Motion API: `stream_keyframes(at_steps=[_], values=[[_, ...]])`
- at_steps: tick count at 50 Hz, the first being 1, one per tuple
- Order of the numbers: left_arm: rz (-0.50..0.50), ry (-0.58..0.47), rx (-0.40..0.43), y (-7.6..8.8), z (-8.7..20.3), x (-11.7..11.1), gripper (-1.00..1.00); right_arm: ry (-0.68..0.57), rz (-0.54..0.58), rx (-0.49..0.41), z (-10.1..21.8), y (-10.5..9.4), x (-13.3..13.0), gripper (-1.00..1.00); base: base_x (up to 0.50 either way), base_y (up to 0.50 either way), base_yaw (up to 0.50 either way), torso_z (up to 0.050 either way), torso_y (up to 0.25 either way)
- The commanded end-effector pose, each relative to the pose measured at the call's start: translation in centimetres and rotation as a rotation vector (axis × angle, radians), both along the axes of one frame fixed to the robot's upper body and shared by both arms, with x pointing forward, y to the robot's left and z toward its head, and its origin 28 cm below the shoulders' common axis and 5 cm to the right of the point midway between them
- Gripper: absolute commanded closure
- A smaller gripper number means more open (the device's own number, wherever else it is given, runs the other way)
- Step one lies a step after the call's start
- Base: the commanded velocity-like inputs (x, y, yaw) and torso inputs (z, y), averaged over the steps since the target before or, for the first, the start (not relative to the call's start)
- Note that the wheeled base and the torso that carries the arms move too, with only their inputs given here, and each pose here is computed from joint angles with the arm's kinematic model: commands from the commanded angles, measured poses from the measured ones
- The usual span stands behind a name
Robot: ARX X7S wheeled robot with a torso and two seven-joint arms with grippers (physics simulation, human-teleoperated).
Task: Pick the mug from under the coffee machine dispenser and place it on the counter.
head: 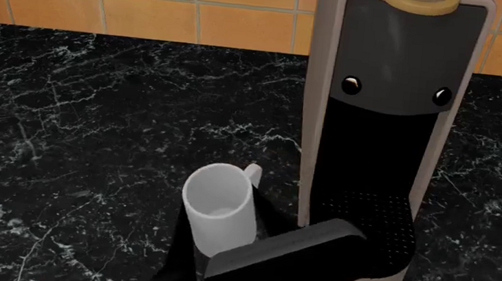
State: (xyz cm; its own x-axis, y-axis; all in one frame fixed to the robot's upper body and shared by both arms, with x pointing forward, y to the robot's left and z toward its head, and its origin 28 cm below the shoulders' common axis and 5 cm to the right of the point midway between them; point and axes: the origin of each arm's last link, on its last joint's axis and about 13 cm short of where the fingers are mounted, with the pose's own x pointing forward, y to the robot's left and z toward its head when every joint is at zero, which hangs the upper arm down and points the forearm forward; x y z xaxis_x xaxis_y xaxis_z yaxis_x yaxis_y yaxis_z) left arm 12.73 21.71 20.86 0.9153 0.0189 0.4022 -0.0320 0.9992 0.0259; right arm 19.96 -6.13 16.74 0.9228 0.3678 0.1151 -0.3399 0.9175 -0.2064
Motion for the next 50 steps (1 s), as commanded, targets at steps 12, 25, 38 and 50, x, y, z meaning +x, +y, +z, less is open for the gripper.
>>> stream_keyframes(at_steps=[12,25,38,50], values=[[0.002,0.0,-0.001,0.0,0.0,0.0,-1.0,0.028,0.091,0.002,-1.4,0.4,0.1,1.0,0.0,0.0,0.0,0.0,0.0],[0.002,-0.001,0.0,0.0,0.0,0.0,-1.0,0.068,0.089,0.007,-2.9,0.2,0.5,1.0,0.0,0.0,0.0,0.0,0.0],[0.006,-0.001,0.001,0.1,0.1,0.0,-1.0,0.105,0.085,0.005,-4.3,0.0,0.7,1.0,0.0,0.0,0.0,0.0,0.001],[0.006,-0.001,0.002,0.1,0.0,0.0,-1.0,0.123,0.086,-0.001,-4.9,-0.1,0.4,1.0,0.0,0.0,0.0,0.0,0.0]])
